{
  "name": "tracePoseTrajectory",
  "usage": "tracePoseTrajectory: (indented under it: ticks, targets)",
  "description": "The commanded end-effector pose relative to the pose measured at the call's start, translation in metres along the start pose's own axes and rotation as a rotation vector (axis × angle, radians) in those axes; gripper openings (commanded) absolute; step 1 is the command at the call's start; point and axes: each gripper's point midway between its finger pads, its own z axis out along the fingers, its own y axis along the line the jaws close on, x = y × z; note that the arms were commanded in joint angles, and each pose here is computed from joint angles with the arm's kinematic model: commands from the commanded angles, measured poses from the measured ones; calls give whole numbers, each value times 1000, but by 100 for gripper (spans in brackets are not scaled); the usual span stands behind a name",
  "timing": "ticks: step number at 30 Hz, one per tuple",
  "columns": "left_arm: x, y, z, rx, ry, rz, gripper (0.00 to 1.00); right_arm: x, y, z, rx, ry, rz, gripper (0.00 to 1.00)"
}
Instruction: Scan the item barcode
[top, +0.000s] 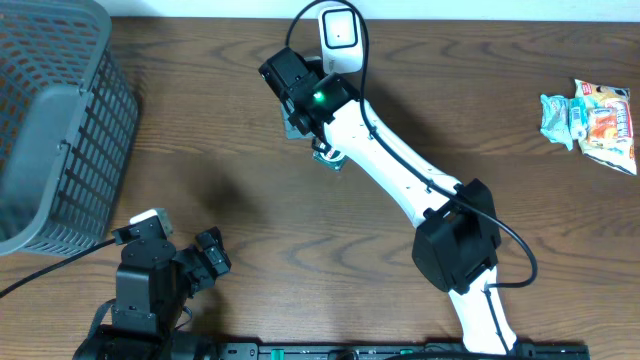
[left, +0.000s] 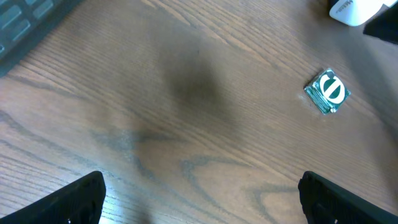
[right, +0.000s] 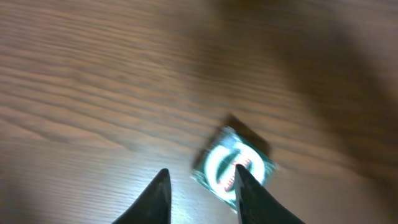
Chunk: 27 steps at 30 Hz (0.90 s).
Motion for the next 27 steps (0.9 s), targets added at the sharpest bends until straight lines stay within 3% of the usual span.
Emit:
tracePoseTrajectory:
  ticks: [1, 5, 10, 16, 22, 27]
  targets:
    - [-1, 1, -1, -1, -6, 0, 98, 7, 16, 25, -49, 23, -48, 17]
    - [-1, 1, -1, -1, -7, 0, 98, 12, 15, 55, -17, 28, -47, 9]
    - [-1, 1, -1, -1, -7, 0, 98, 11, -1, 81, 35, 27, -14, 13]
    - [-1, 1, -1, -1, -7, 0, 98, 34, -1, 86, -16, 141, -19, 1]
    - [-1, 1, -1, -1, -7, 0, 98, 60, -11, 80, 27, 246, -67, 1]
    - [-1, 1, -1, -1, -7, 0, 98, 60, -8, 81, 22, 238, -69, 1]
